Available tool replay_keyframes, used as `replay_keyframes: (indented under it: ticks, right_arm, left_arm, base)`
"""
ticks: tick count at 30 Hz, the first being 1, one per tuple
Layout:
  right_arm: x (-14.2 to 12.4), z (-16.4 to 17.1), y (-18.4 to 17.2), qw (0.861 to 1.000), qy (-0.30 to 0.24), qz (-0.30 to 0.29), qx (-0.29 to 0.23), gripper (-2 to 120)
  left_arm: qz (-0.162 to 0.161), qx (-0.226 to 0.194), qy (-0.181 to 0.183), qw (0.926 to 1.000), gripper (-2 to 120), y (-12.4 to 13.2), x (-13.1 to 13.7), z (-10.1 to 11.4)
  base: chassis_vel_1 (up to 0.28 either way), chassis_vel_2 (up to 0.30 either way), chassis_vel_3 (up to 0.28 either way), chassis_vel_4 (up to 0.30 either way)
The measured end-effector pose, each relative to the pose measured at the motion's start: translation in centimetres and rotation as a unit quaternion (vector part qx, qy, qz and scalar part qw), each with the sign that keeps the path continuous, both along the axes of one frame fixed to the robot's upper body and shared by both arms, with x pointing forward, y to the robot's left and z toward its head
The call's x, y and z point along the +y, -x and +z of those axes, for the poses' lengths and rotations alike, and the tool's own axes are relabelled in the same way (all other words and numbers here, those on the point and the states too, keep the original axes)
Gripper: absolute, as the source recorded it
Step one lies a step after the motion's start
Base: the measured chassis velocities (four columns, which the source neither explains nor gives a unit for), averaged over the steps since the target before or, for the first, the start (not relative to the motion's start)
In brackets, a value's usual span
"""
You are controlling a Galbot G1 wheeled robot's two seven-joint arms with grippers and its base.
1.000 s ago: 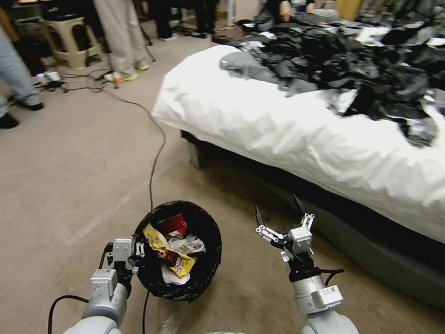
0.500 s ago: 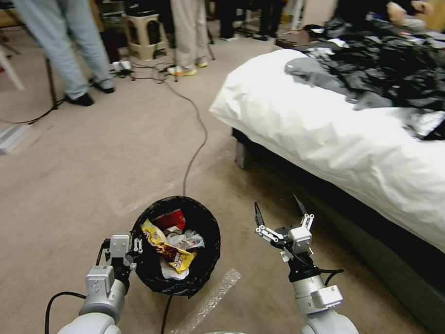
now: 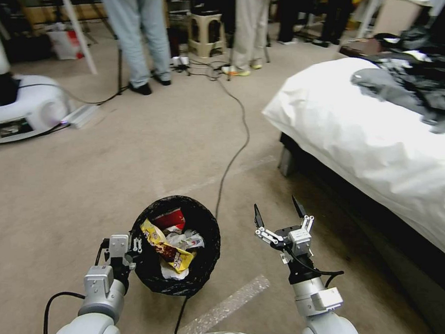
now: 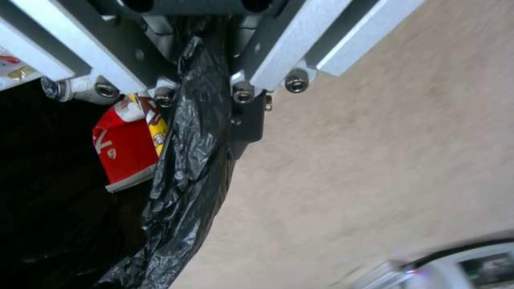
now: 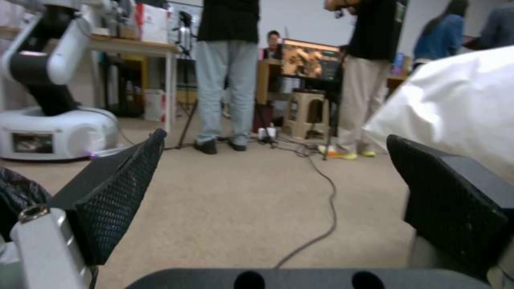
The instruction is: Pick up the trash bin, then pick up the garbage from the floor and place it into the trash bin.
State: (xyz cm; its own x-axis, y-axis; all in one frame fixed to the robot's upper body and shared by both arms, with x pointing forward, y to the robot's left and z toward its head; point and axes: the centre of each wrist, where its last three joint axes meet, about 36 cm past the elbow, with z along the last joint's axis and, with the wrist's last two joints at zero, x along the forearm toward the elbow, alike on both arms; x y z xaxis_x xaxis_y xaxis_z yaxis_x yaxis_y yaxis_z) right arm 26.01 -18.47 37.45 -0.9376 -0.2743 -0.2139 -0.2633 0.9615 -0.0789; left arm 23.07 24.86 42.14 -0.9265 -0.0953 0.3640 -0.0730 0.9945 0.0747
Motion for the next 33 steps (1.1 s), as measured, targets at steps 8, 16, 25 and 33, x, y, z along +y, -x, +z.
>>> replay_keyframes:
  ticks: [8,16,25,33]
  right_arm:
    - [0.01,0.04,-0.02,1.0,0.001,0.001,0.001,100]
    - [0.16,-0.23,0.1,1.0,0.001,0.004,0.005,100]
    - [0.36,-0.47,0.22,1.0,0.001,0.005,0.007,100]
    - [0.48,-0.56,0.27,1.0,0.001,0.006,0.008,100]
  left_arm:
    - [0.001,-0.001,0.0,1.0,0,0.04,-0.05,0.03]
    - [0.003,-0.001,0.0,1.0,0,-0.06,0.01,-0.1]
    - [0.006,0.001,0.003,1.0,0,-0.27,-0.04,-0.56]
    - [0.006,0.027,0.038,0.9989,0,-0.38,-0.31,-0.42]
  base:
    - [0.124,0.125,0.129,0.128]
    - [0.128,0.11,0.133,0.123]
    - [0.068,0.071,0.069,0.065]
    - [0.0,0.0,0.0,0.0]
